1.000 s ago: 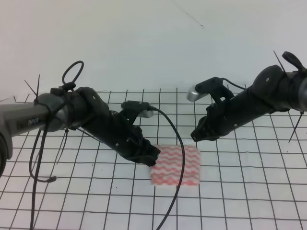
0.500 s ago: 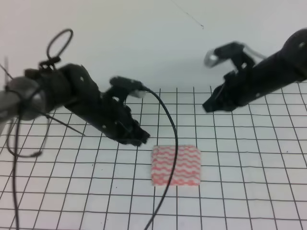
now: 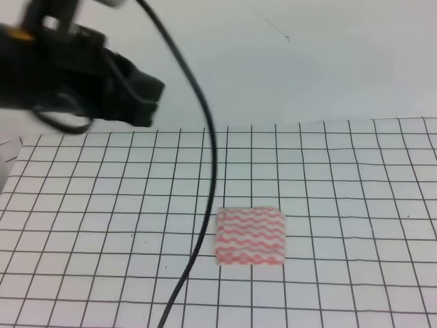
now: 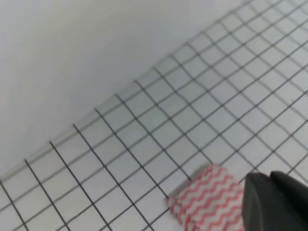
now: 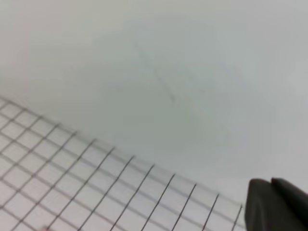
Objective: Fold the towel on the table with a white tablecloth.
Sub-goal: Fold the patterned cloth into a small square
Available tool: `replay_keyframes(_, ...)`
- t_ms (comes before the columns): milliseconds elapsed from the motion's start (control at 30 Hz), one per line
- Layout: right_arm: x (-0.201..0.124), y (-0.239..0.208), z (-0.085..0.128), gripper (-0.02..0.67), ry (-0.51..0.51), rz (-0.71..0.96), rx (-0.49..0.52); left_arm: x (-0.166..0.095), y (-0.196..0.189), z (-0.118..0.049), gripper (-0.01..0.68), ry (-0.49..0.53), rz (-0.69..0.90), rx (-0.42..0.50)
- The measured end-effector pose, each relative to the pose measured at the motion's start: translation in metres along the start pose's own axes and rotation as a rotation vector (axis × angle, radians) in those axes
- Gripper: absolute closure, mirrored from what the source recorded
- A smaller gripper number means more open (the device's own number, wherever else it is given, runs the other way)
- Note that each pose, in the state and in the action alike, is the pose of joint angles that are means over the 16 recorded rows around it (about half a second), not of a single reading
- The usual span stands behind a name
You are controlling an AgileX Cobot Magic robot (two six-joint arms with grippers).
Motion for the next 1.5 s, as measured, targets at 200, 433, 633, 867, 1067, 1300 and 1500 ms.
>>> replay_keyframes(200, -0.019, -0.081, 0.004, 0.649, 0.021, -0.197, -0.065, 0.001, -0.064, -0.025, 0.674, -0.021, -0.165, 0.045)
replay_keyframes(433, -0.090, -0.108, 0.003, 0.649, 0.071, -0.238, -0.091, -0.031, -0.092, -0.052, 0.674, -0.094, -0.268, 0.046)
replay_keyframes(633, -0.137, -0.104, 0.001, 0.649, 0.106, -0.178, -0.094, -0.050, -0.097, -0.065, 0.674, -0.153, -0.303, 0.020)
replay_keyframes(867, -0.165, -0.098, 0.005, 0.649, 0.119, -0.057, -0.071, -0.061, -0.095, -0.082, 0.674, -0.179, -0.263, -0.065)
replay_keyframes(1067, -0.177, -0.097, 0.009, 0.649, 0.123, 0.019, -0.051, -0.071, -0.094, -0.103, 0.674, -0.175, -0.194, -0.182)
replay_keyframes(1300, -0.185, -0.098, 0.011, 0.649, 0.124, 0.064, -0.040, -0.082, -0.096, -0.119, 0.674, -0.145, -0.126, -0.274)
replay_keyframes(1500, -0.186, -0.098, 0.012, 0.649, 0.125, 0.072, -0.038, -0.088, -0.093, -0.110, 0.674, -0.075, -0.101, -0.210)
Point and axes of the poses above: a point on each arm's last joint axis where the gripper is mounted, y pointing out along that axis toward the gripper, z along the wrist's bending axis when the last joint is at zero, x = y × z, the point moved 8 cm from there along y, pointing out along that axis toward the gripper, and after that the axes turned 15 degrees about y, right-handed, at the moved point
